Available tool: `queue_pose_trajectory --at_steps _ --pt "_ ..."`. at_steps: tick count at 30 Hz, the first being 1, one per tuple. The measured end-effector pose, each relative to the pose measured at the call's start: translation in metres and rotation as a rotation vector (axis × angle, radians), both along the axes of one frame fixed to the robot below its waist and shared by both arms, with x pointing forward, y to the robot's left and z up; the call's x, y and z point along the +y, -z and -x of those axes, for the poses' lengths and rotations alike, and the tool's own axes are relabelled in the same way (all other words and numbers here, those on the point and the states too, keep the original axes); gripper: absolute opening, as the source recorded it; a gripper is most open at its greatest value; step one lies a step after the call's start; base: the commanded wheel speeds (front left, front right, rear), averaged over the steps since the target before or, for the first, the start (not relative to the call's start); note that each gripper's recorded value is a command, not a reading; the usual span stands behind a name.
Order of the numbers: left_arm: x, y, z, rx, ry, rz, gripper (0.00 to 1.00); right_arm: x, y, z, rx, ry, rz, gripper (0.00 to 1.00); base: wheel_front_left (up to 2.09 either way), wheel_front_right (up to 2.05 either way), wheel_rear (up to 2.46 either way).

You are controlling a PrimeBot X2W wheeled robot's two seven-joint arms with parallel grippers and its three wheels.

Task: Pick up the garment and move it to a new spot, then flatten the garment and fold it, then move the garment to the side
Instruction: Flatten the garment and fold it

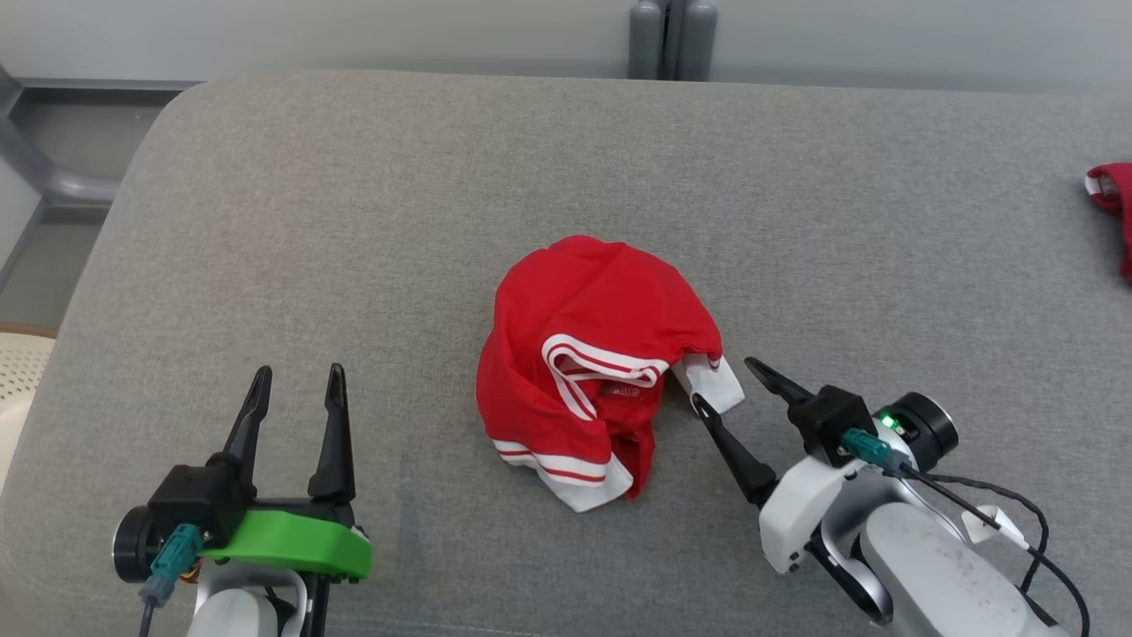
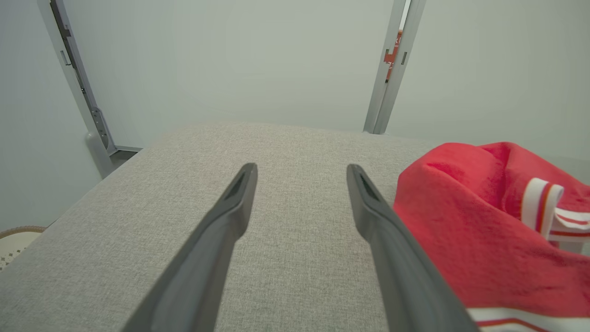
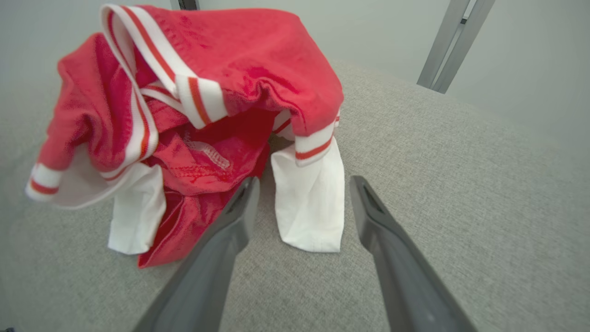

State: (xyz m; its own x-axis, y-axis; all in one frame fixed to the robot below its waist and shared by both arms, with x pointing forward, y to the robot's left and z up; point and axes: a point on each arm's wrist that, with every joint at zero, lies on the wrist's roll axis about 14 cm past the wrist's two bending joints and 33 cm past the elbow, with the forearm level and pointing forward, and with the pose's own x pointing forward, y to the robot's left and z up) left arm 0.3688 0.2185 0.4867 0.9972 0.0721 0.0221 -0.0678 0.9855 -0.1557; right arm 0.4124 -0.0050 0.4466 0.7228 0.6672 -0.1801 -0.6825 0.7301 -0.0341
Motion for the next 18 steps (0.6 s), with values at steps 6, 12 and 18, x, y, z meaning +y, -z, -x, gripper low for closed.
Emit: queue_pose_trajectory --at_steps 6,12,18 --pt "0.01 0.002 0.002 0.009 -0.034 0.015 1.0 0.022 0.014 -0.022 0.021 -0.027 0.022 1.0 0.0 0.0 0.0" --pt "0.021 0.006 0.009 0.024 -0.078 0.014 1.0 0.037 0.021 -0.034 0.051 -0.015 -0.01 0.0 0.0 0.0 0.0" --pt "0.021 0.005 0.009 0.018 -0.079 0.017 1.0 -0.006 -0.008 -0.068 -0.037 0.115 -0.035 0.0 0.0 0.0 0.0"
